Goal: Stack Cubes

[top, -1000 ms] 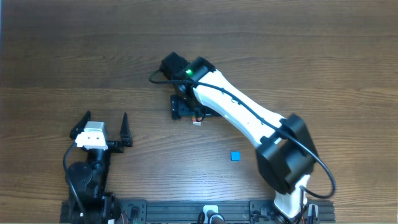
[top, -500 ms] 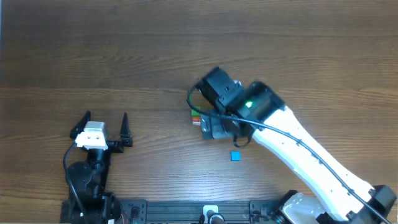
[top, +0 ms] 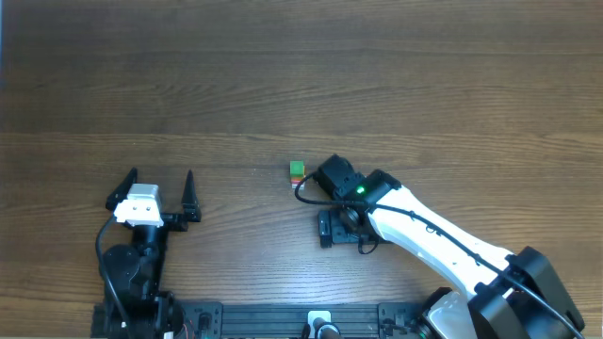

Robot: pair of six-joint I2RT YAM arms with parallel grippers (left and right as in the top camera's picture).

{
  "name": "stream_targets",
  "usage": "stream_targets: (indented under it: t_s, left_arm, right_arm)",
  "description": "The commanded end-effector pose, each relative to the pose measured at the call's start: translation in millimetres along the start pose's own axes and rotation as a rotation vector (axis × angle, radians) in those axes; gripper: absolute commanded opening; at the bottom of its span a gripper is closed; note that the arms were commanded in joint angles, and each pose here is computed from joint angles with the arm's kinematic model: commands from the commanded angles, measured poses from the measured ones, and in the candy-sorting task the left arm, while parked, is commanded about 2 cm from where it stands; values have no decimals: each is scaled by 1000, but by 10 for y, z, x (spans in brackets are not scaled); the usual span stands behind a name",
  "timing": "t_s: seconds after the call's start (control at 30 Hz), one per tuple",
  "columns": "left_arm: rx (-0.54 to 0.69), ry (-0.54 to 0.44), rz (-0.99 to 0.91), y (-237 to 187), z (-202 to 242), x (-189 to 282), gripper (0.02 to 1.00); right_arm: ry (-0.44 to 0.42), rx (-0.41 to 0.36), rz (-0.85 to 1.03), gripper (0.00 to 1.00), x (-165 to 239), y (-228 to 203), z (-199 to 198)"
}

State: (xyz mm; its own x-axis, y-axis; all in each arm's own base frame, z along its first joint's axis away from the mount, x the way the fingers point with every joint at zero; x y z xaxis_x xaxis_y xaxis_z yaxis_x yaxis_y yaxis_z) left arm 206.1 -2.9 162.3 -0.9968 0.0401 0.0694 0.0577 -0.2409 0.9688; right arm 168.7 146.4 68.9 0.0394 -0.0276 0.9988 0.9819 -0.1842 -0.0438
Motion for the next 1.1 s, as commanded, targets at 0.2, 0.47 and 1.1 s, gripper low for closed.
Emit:
stream_targets:
  t_s: [0.2, 0.47, 1.1]
  left_arm:
    - [-18, -10, -4, -9, -20, 0, 1000]
    - [-18, -10, -4, -9, -20, 0, 1000]
    - [-18, -10, -4, -9, -20, 0, 1000]
  right_arm:
    - [19, -52, 0, 967, -195, 19, -128]
    - [25, -50, -9, 746, -221, 29, -126]
    - [20, -54, -4, 522, -241, 19, -138]
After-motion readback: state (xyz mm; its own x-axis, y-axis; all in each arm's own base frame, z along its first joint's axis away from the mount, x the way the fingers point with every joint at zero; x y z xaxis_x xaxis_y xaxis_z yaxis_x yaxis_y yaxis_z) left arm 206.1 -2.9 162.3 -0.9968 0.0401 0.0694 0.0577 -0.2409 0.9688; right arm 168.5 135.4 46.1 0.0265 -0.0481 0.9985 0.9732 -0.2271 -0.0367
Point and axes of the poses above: each gripper's point midway between its finger pads, its own x axis back along the fingers, its own z axis along the line the jaws close on, y = z × x, the point moved 4 cm from there along x, back along the fingers, and after that the axes turned 14 degrees about -x, right-handed, at the moved point
